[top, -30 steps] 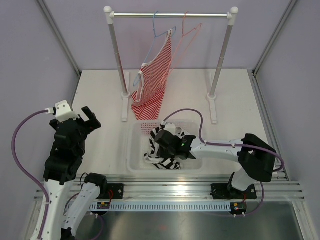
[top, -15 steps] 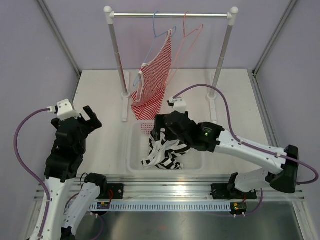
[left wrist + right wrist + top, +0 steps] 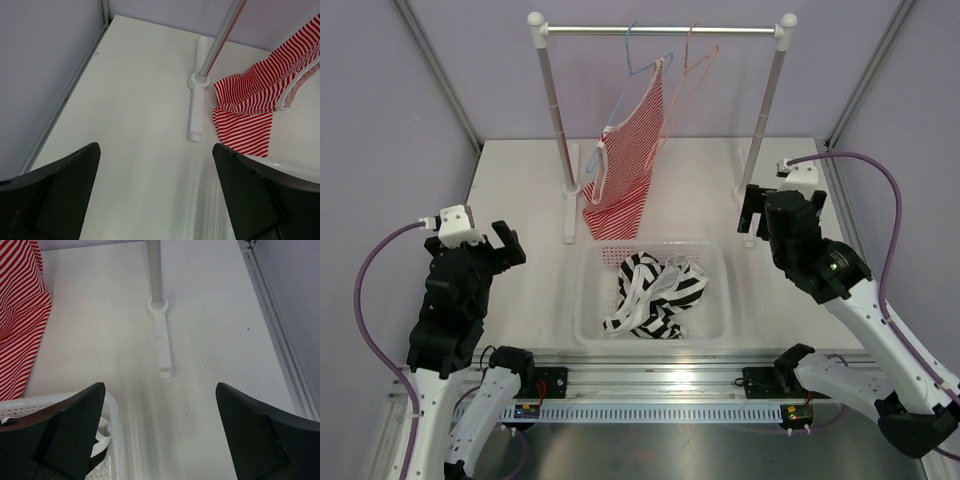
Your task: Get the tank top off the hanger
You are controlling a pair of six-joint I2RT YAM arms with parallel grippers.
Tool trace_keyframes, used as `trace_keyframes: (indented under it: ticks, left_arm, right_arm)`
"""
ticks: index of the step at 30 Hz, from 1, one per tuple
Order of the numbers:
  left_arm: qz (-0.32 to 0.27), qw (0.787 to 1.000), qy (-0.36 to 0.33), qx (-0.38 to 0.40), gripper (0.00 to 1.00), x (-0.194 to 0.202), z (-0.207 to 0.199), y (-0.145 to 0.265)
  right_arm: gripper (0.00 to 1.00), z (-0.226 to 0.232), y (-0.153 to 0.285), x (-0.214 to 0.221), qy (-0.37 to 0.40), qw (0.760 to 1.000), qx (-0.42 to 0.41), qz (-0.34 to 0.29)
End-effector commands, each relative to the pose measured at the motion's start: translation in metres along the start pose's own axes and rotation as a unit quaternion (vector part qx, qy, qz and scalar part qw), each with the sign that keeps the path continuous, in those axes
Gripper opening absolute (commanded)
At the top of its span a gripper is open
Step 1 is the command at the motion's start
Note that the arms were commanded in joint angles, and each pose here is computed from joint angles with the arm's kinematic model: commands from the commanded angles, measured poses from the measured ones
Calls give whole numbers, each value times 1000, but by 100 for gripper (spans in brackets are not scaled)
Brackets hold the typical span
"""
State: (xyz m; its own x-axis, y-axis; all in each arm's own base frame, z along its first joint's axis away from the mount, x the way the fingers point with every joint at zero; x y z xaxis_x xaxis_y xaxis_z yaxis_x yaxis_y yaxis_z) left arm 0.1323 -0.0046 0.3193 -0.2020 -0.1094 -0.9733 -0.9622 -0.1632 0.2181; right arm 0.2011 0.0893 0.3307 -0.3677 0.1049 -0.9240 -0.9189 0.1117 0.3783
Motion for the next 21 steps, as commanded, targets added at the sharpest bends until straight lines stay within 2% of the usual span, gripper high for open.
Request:
trace_keyframes:
  ticks: [1, 5, 9, 21]
  left_arm:
    - [-19, 999, -27, 26, 99, 2, -2, -3]
    - [-10, 999, -26, 33, 99, 9, -4, -7]
    - [3, 999, -23, 41, 99, 12, -7, -10]
    - [-24, 998, -7, 53, 99, 20, -3, 1]
  right_arm:
    - [99, -23, 15, -8, 25, 999, 2, -32]
    - [99, -35, 39, -6, -9, 999, -30, -41]
    - [99, -51, 54, -5, -18, 999, -12, -48]
    - [100, -83, 87, 7, -32, 998, -3, -54]
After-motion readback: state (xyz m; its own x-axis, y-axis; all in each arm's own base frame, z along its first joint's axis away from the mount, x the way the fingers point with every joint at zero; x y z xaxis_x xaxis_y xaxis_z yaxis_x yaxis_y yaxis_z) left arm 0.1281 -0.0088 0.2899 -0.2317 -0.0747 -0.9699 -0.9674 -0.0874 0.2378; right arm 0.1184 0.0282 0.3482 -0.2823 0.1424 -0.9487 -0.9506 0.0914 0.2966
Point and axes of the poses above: each gripper's point midway between its finger pads, its own y axis back along the fingers, its own z axis along the line the jaws close on, x = y × z, the point moved 9 cm from there along y, back along the fingers, and after that the axes turned 3 degrees about -y, right-handed, at the moved point
